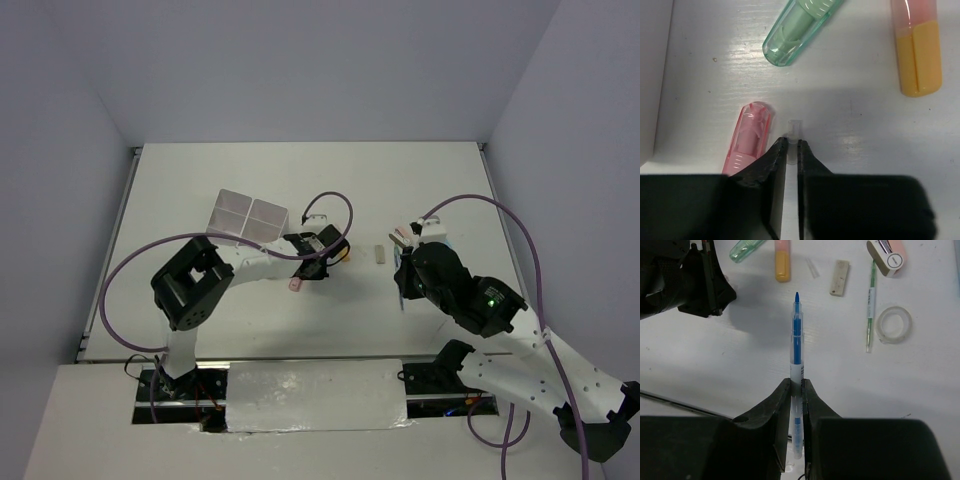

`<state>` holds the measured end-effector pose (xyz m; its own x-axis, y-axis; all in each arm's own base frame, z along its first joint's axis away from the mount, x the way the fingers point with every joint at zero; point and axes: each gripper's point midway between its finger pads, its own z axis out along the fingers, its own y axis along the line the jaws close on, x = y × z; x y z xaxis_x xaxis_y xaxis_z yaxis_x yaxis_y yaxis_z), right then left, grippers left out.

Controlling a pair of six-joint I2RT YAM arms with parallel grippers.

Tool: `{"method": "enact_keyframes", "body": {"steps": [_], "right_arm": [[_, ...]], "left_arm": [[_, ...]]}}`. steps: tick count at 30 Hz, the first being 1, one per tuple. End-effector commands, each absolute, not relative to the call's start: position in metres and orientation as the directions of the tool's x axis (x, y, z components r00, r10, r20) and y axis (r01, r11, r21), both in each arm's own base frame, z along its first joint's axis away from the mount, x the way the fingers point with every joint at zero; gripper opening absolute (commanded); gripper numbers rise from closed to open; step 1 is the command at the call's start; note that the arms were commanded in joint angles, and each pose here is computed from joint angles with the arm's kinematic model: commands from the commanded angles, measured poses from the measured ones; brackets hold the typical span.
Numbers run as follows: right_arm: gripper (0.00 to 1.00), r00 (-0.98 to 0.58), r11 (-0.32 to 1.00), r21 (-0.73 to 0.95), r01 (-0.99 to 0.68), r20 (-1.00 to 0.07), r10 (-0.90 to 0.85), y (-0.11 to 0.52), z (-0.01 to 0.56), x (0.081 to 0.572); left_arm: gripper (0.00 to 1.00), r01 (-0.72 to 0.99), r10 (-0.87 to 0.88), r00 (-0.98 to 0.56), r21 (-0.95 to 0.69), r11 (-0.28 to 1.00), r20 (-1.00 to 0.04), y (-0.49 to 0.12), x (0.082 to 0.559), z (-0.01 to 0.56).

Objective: Sort the stationery into containers
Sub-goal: Close the pen cap on the pen.

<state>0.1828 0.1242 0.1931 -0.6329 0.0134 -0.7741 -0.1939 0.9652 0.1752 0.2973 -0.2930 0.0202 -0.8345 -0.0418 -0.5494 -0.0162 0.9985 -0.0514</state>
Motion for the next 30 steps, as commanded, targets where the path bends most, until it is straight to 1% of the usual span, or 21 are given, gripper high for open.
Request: {"method": "enact_keyframes", "body": {"steps": [1, 2, 3, 5, 8, 11, 14, 16, 17, 18, 19, 20, 23, 24, 25, 26, 27, 28, 29, 30], "right_arm": [[0.00, -0.599, 0.956, 0.200, -0.215, -0.800, 0.032, 0.131, 0.207, 0.188], [0.00, -0.599, 0.955, 0.201, -0.217, -0.800, 0.033, 0.132, 0.207, 0.189], [0.00, -0.596, 0.953, 0.206, -0.220, -0.802, 0.036, 0.132, 0.208, 0.189], [0.00, -0.593, 0.947, 0.217, -0.237, -0.805, 0.036, 0.136, 0.209, 0.188], [0.00, -0.590, 0.936, 0.237, -0.260, -0.807, 0.041, 0.140, 0.208, 0.186], [0.00, -0.590, 0.927, 0.254, -0.277, -0.806, 0.045, 0.145, 0.206, 0.187], [0.00, -0.595, 0.916, 0.274, -0.293, -0.802, 0.050, 0.152, 0.201, 0.187], [0.00, -0.573, 0.890, 0.319, -0.326, -0.815, 0.083, 0.162, 0.208, 0.188], [0.00, -0.577, 0.878, 0.335, -0.341, -0.812, 0.086, 0.166, 0.202, 0.186], [0.00, -0.552, 0.831, 0.384, -0.403, -0.826, 0.114, 0.179, 0.214, 0.184], [0.00, -0.542, 0.808, 0.400, -0.433, -0.832, 0.121, 0.185, 0.215, 0.182], [0.00, -0.535, 0.793, 0.422, -0.439, -0.832, 0.147, 0.189, 0.214, 0.183], [0.00, -0.531, 0.759, 0.460, -0.461, -0.828, 0.180, 0.197, 0.209, 0.181], [0.00, -0.500, 0.718, 0.485, -0.500, -0.838, 0.218, 0.205, 0.223, 0.182], [0.00, -0.506, 0.691, 0.500, -0.522, -0.834, 0.221, 0.210, 0.222, 0.178], [0.00, -0.481, 0.660, 0.522, -0.541, -0.835, 0.266, 0.215, 0.235, 0.179], [0.00, -0.479, 0.631, 0.532, -0.565, -0.834, 0.275, 0.219, 0.239, 0.176], [0.00, -0.478, 0.605, 0.544, -0.581, -0.830, 0.287, 0.224, 0.241, 0.173], [0.00, -0.467, 0.567, 0.563, -0.602, -0.824, 0.322, 0.229, 0.248, 0.173], [0.00, -0.486, 0.542, 0.571, -0.616, -0.818, 0.308, 0.236, 0.241, 0.168]], "left_arm": [[0.18, -0.020, -0.041, -0.862, -0.045, 0.999, -0.505, -0.288, 0.287, 0.003], [0.14, -0.018, -0.039, -0.864, -0.047, 0.999, -0.502, -0.289, 0.286, 0.002], [0.06, -0.016, -0.038, -0.866, -0.049, 0.999, -0.498, -0.289, 0.285, 0.002], [0.00, -0.015, -0.039, -0.869, -0.052, 0.999, -0.493, -0.289, 0.284, 0.000], [0.00, -0.012, -0.050, -0.865, -0.079, 0.997, -0.499, -0.291, 0.282, 0.007], [0.00, -0.003, -0.065, -0.848, -0.119, 0.993, -0.525, -0.297, 0.282, 0.027], [0.00, 0.017, -0.085, -0.815, -0.169, 0.985, -0.574, -0.304, 0.283, 0.059], [0.00, 0.038, -0.106, -0.781, -0.217, 0.975, -0.615, -0.309, 0.283, 0.089], [0.00, 0.043, -0.118, -0.764, -0.233, 0.972, -0.634, -0.310, 0.284, 0.100], [0.00, 0.058, -0.141, -0.737, -0.270, 0.961, -0.661, -0.311, 0.284, 0.123], [0.00, 0.076, -0.143, -0.726, -0.286, 0.955, -0.673, -0.312, 0.281, 0.131], [0.00, 0.101, -0.181, -0.686, -0.339, 0.935, -0.705, -0.315, 0.281, 0.158], [0.00, 0.157, -0.225, -0.638, -0.410, 0.898, -0.737, -0.317, 0.275, 0.187], [0.00, 0.191, -0.279, -0.597, -0.471, 0.861, -0.752, -0.319, 0.274, 0.214], [0.00, 0.199, -0.291, -0.585, -0.482, 0.853, -0.757, -0.317, 0.272, 0.216], [0.00, 0.213, -0.347, -0.540, -0.523, 0.825, -0.767, -0.315, 0.273, 0.238], [0.00, 0.223, -0.368, -0.520, -0.538, 0.813, -0.771, -0.313, 0.272, 0.246], [0.00, 0.228, -0.376, -0.509, -0.543, 0.808, -0.774, -0.309, 0.271, 0.246], [0.00, 0.247, -0.407, -0.483, -0.566, 0.786, -0.776, -0.306, 0.269, 0.260], [0.00, 0.290, -0.433, -0.453, -0.589, 0.754, -0.779, -0.309, 0.267, 0.269]]}}
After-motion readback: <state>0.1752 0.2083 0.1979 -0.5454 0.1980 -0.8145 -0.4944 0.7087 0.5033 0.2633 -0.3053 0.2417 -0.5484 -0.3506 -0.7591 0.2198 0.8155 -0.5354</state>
